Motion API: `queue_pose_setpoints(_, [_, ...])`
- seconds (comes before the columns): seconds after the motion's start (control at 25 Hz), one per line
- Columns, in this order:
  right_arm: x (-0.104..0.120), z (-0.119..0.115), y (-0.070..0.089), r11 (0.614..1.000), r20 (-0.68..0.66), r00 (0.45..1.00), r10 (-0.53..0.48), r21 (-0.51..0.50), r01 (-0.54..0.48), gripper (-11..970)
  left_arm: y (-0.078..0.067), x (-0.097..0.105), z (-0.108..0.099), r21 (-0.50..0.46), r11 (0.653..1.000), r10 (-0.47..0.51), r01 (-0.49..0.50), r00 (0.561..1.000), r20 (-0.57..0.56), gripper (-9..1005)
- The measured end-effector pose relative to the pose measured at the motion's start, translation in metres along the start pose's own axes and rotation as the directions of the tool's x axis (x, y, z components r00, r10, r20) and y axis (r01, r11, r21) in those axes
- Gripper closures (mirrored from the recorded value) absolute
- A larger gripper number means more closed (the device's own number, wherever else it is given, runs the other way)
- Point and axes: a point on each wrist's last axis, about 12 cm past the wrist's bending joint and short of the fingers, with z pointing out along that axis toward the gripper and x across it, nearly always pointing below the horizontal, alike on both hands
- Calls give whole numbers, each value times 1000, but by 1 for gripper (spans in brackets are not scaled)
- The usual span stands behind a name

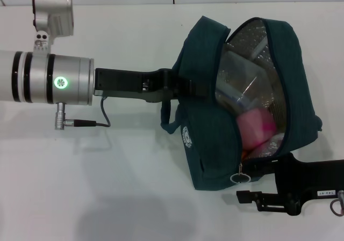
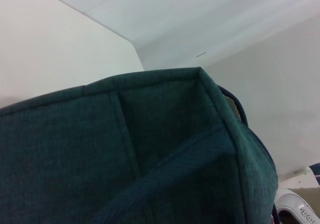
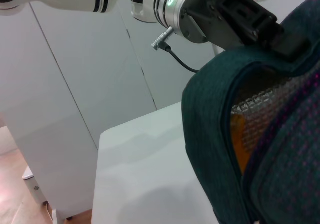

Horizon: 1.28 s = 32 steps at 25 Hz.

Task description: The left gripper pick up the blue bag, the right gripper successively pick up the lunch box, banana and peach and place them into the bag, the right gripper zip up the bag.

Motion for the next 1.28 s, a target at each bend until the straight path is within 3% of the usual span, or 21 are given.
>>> queue_pose_setpoints(0.56, [1, 0, 0, 1000, -8, 1000, 6, -2, -7, 578, 0, 1, 0, 0, 1000, -2, 2, 1000, 1, 944])
queue_pose_setpoints(1.28, [3, -2, 2, 1000, -8, 1000, 14, 0, -14, 605, 0, 1, 0, -1, 1000, -2, 2, 1000, 1, 944])
